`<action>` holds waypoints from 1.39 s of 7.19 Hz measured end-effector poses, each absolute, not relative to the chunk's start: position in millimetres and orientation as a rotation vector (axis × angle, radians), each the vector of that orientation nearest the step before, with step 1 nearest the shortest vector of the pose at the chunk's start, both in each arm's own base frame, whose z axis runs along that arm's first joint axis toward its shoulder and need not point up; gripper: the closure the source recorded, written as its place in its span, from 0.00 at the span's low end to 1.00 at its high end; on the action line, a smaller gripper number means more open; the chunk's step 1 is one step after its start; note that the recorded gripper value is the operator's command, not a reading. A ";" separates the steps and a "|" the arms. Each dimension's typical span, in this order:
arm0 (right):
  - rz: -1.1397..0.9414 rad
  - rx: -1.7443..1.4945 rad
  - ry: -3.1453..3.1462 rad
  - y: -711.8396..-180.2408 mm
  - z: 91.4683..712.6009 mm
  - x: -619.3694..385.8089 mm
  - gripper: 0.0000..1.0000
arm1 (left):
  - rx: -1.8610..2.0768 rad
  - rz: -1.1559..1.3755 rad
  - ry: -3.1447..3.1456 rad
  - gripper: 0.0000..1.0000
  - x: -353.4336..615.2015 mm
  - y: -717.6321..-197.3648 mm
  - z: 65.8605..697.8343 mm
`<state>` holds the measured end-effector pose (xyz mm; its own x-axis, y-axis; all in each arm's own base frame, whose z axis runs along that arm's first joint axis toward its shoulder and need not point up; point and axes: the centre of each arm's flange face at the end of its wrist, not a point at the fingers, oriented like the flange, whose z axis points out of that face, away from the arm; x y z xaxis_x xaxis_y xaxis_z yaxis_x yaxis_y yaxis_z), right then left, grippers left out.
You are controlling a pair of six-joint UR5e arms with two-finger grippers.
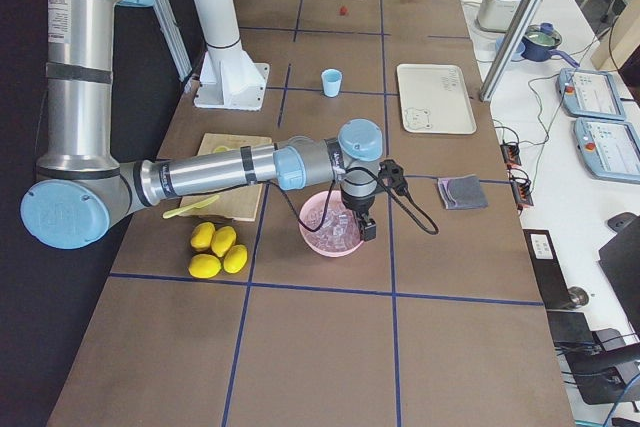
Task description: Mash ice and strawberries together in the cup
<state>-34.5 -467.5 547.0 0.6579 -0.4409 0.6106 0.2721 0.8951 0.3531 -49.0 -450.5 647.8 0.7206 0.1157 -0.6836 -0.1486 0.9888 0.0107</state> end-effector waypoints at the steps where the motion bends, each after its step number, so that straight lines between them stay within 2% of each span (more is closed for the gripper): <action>1: -0.482 0.271 -0.741 -467.1 541.5 -63.4 0.01 | -0.054 0.154 0.752 0.00 -44.3 -450.7 649.7; 5: -0.633 0.296 -0.653 -457.5 534.3 -138.4 0.02 | -0.068 0.162 0.752 0.00 -39.0 -450.6 654.3; 10: -0.683 0.228 -0.641 -446.1 560.6 -167.1 0.10 | -0.068 0.162 0.752 0.00 -38.9 -451.7 654.6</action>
